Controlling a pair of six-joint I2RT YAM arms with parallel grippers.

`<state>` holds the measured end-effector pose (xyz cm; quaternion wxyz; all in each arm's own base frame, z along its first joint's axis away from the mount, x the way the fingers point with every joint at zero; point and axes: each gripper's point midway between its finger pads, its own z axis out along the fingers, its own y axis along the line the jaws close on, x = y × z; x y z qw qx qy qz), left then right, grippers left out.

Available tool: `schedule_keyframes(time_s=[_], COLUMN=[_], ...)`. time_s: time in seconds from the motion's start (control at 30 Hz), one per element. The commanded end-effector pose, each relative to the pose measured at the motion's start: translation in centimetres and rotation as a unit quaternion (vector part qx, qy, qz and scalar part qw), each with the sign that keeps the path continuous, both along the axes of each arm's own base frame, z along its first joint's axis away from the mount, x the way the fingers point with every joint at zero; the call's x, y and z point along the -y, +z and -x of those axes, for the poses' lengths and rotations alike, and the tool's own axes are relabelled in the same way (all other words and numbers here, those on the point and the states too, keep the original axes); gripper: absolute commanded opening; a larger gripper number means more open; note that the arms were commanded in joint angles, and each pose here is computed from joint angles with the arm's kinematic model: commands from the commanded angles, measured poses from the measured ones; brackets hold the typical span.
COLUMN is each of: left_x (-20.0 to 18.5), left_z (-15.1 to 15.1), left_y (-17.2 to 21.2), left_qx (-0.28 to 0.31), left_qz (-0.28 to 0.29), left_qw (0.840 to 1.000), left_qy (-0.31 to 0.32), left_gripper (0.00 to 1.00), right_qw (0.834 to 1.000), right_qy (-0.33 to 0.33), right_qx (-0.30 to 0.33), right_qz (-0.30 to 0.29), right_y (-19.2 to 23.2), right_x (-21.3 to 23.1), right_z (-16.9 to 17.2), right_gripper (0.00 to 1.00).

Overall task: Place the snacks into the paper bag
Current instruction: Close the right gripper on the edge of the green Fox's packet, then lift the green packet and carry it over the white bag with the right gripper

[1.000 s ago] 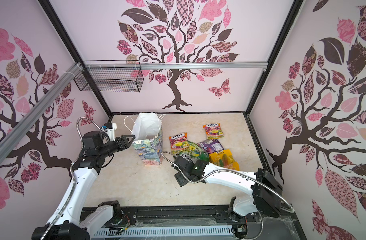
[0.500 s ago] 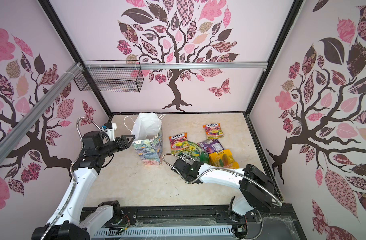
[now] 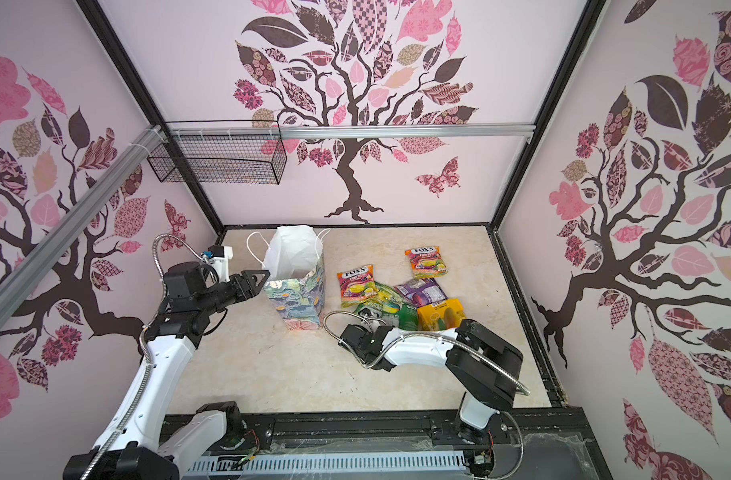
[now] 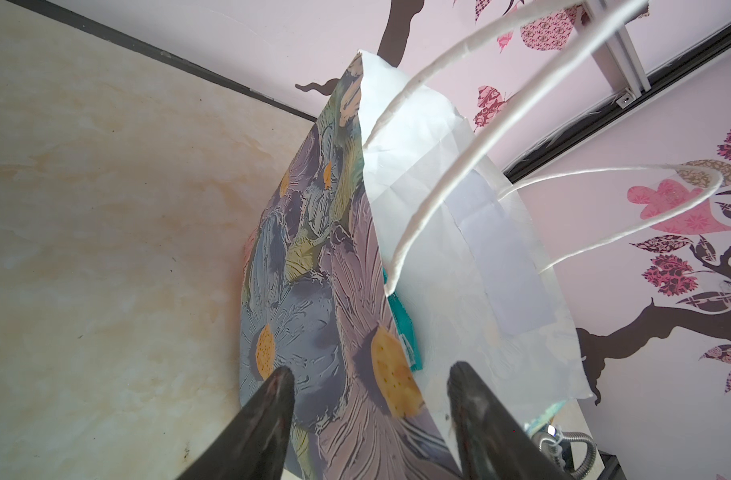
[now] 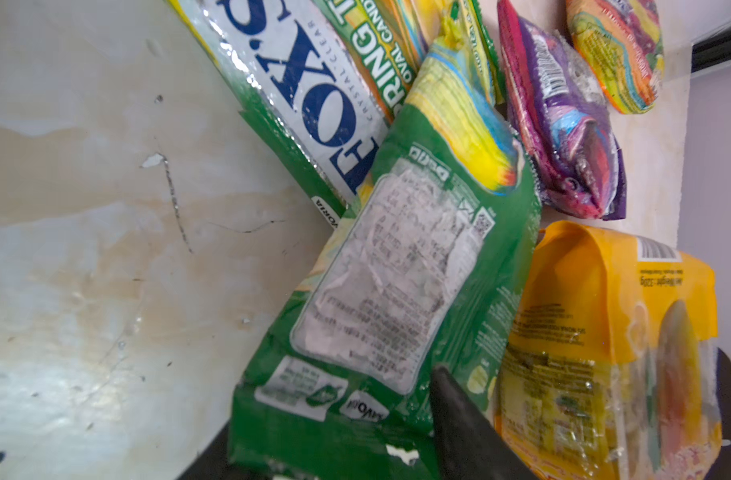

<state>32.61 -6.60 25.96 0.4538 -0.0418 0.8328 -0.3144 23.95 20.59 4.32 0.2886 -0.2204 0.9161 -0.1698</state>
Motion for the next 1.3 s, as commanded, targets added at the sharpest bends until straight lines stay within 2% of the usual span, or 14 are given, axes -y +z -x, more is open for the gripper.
schedule_keyframes(time_s=[0.0,0.27,0.53,0.7,0.8,1.03,1.27], left_x=[0.0,0.0,0.0,0.0,-0.3,-0.7,-1.5], left_z=[0.2,0.1,0.1,0.1,-0.1,-1.2,-2.7], left_y=[0.5,0.6,0.6,0.8,1.1,4.0,6.4], left_qx=[0.008,0.01,0.009,0.013,0.017,0.045,0.069], left_qz=[-0.005,-0.004,-0.005,-0.01,-0.019,-0.028,-0.052], left_qw=[1.0,1.0,1.0,1.0,1.0,0.998,0.996], left_qy=[-0.002,-0.003,-0.003,-0.002,0.005,0.013,0.029], left_gripper=[0.62,0.62,0.62,0.62,0.63,0.66,0.69], right_qw=[1.0,1.0,0.997,0.993,0.987,0.958,0.932], right_qy=[-0.009,-0.007,0.006,0.005,0.003,0.029,0.034], right_qx=[0.018,0.012,0.005,0.011,0.003,0.011,0.03], right_qz=[-0.003,-0.014,-0.076,-0.117,-0.163,-0.285,-0.36], right_y=[0.3,0.4,2.3,4.2,5.1,9.1,13.2], right_x=[-0.3,-0.4,-1.7,-1.8,-1.9,-3.1,-2.9], right_z=[-0.5,-0.2,0.1,0.1,0.2,0.5,0.1], right_gripper=[0.5,0.19,0.0,0.0,0.0,0.0,0.0])
